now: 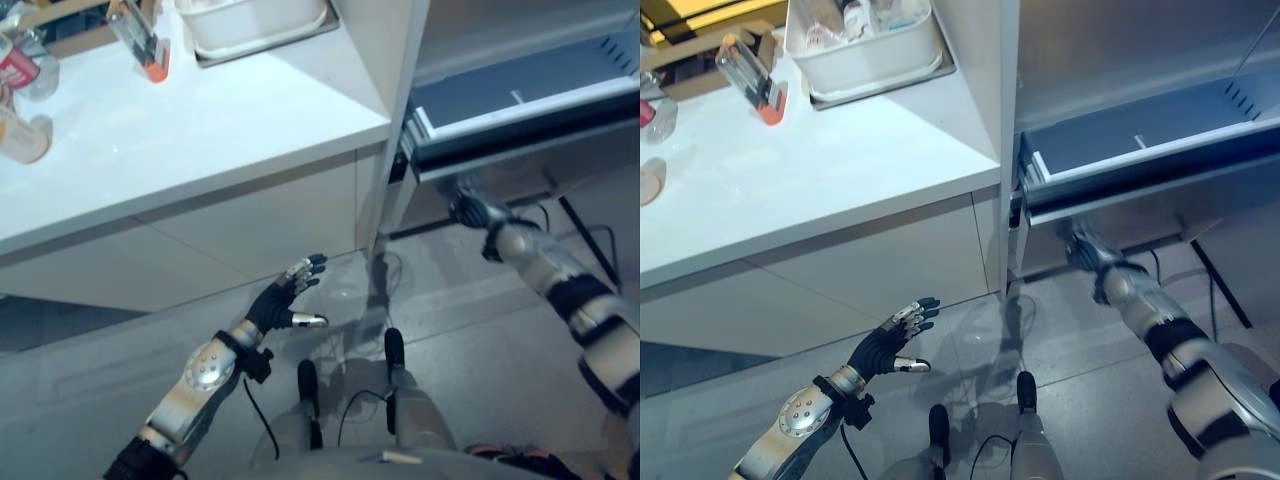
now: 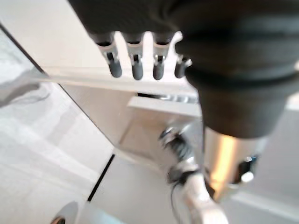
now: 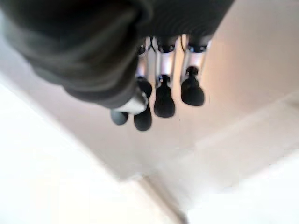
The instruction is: Take the drinks into the refrigerator
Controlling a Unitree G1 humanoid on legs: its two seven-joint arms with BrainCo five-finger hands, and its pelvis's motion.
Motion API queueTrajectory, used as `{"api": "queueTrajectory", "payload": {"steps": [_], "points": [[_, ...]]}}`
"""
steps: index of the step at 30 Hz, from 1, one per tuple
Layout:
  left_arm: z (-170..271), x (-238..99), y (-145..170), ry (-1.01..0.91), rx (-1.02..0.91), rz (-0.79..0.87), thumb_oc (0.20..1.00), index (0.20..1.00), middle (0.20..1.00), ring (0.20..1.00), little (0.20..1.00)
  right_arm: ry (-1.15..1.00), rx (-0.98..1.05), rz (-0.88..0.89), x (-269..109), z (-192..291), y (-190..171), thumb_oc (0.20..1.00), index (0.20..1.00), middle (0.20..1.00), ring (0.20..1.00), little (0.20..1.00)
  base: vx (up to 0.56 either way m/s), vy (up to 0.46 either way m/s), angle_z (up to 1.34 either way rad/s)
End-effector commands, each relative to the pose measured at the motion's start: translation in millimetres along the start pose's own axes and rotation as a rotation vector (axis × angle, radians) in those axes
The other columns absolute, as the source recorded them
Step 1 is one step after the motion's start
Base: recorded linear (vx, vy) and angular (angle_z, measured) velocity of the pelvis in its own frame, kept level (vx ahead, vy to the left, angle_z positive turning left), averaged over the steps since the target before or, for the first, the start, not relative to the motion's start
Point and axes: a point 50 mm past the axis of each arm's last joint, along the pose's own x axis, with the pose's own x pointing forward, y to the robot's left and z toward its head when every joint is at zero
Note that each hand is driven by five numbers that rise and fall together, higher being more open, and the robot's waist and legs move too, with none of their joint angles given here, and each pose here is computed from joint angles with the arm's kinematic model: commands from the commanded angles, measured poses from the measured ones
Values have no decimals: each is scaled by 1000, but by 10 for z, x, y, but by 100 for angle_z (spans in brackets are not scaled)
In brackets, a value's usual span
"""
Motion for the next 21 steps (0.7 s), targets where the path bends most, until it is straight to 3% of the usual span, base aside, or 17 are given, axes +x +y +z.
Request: {"api": "queueTrajectory", "payload": {"steps": [1, 5, 14, 15, 16, 21], "points": [[307, 67, 14, -147, 37, -17, 1000, 1000, 1000, 1000, 1000, -250, -49, -240, 287, 923, -794, 200, 200, 200, 200, 200, -27, -8, 6], [297, 87, 30, -151, 31, 7, 1000, 1000, 1000, 1000, 1000, -287, -70, -242, 330, 1138, -857, 200, 200, 200, 200, 200, -12, 2, 13], [288, 156, 67, -166, 33, 66, 1000, 1000, 1000, 1000, 1000, -287, 256, -210, 199, 905, -517, 213, 213, 213, 213, 213, -6, 6, 11], [285, 159, 73, -166, 32, 73, 1000, 1000, 1000, 1000, 1000, -271, 299, -199, 168, 814, -431, 818, 818, 818, 818, 818, -14, 16, 7], [270, 173, 77, -166, 36, 81, 1000, 1000, 1000, 1000, 1000, -181, 434, -181, 56, 490, -158, 1000, 1000, 1000, 1000, 1000, -17, 25, 4], [162, 106, 163, -125, 63, 133, 1000, 1000, 1000, 1000, 1000, -10, 692, -114, -424, -65, 557, 1000, 1000, 1000, 1000, 1000, -6, 11, 9]]}}
